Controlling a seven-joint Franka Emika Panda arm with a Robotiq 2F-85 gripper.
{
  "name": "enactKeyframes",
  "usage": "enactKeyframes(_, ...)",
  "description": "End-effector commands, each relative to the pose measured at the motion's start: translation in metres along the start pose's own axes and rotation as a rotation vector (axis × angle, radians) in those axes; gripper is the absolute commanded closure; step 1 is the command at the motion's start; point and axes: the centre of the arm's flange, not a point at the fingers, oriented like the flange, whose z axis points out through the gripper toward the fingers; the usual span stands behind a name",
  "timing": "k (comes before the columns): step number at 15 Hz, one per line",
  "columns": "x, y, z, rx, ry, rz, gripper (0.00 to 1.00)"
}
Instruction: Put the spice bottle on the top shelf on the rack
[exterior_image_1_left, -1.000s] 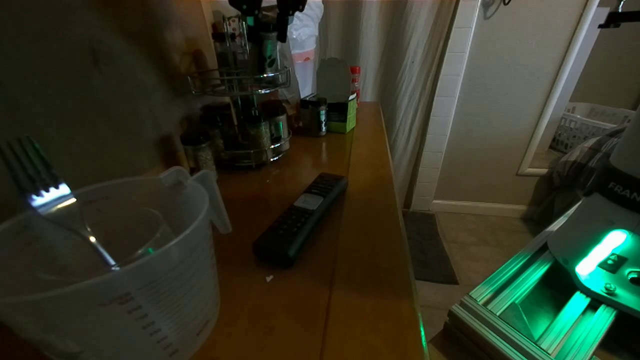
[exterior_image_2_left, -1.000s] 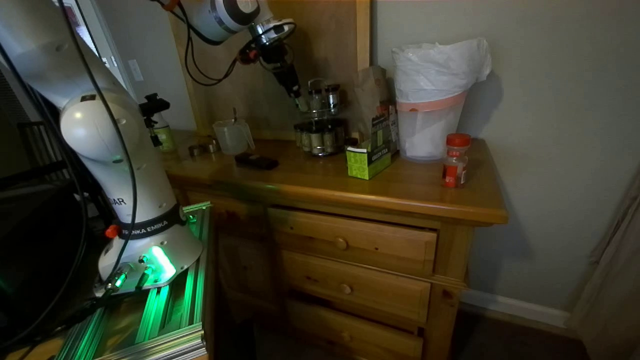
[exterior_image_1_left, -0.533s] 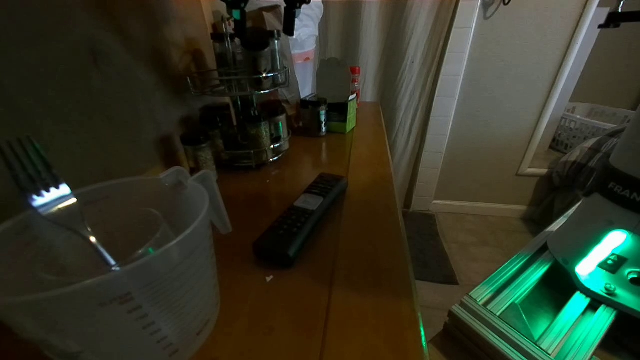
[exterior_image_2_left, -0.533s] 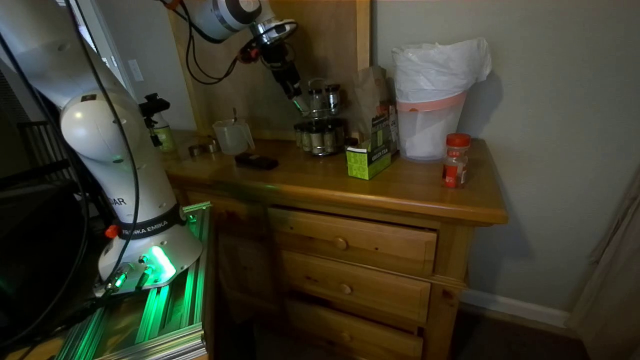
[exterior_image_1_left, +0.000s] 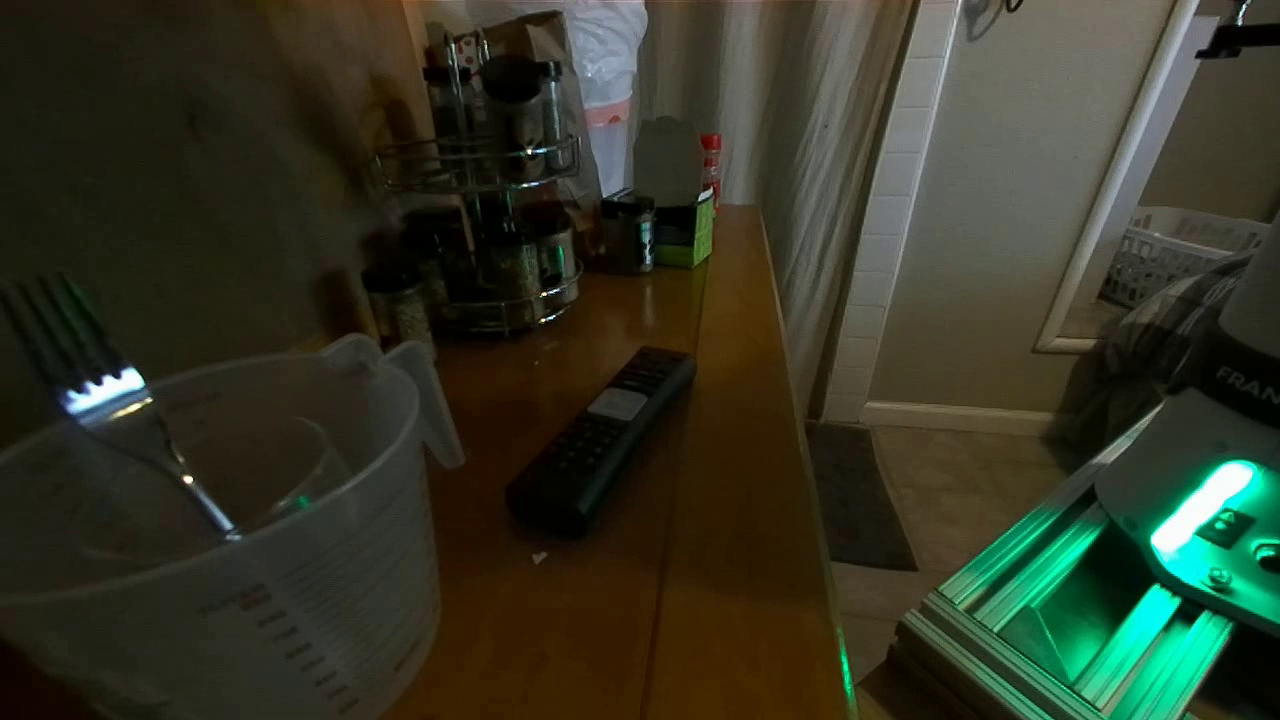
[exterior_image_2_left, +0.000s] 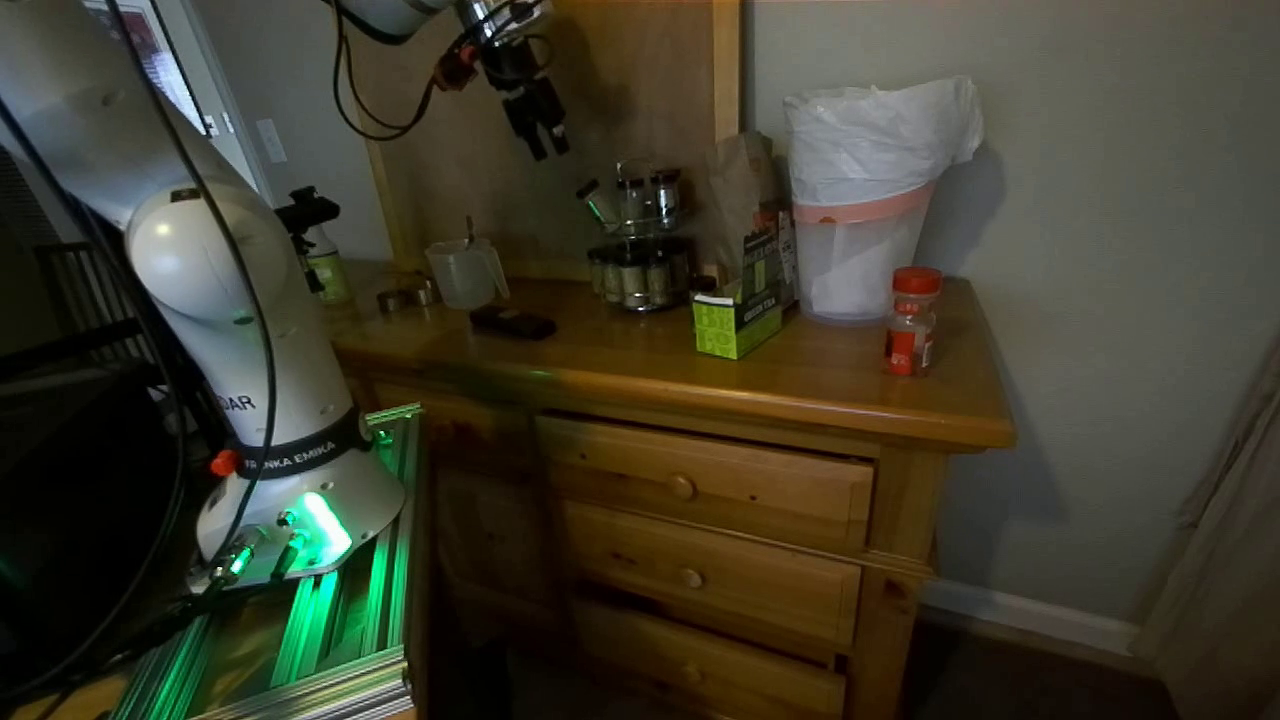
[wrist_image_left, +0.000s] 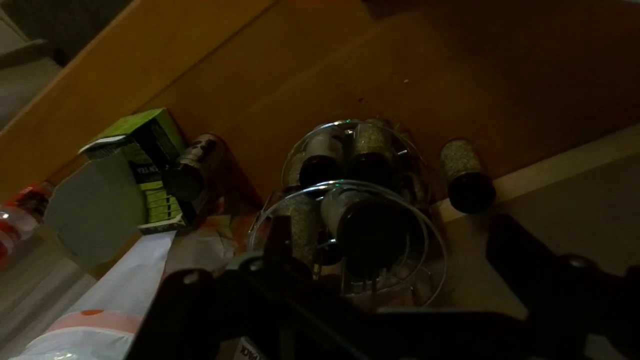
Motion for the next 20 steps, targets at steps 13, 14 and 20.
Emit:
enactKeyframes(13, -0.035, -0.005, 0.027, 0.001, -0.045, -0.568, 0.00)
enactKeyframes(14, -0.035, -0.003, 0.028, 0.002, -0.046, -0.583, 0.00)
enactKeyframes(20, -0.024, 0.002, 0.037, -0.198, 0.105, -0.648, 0.00)
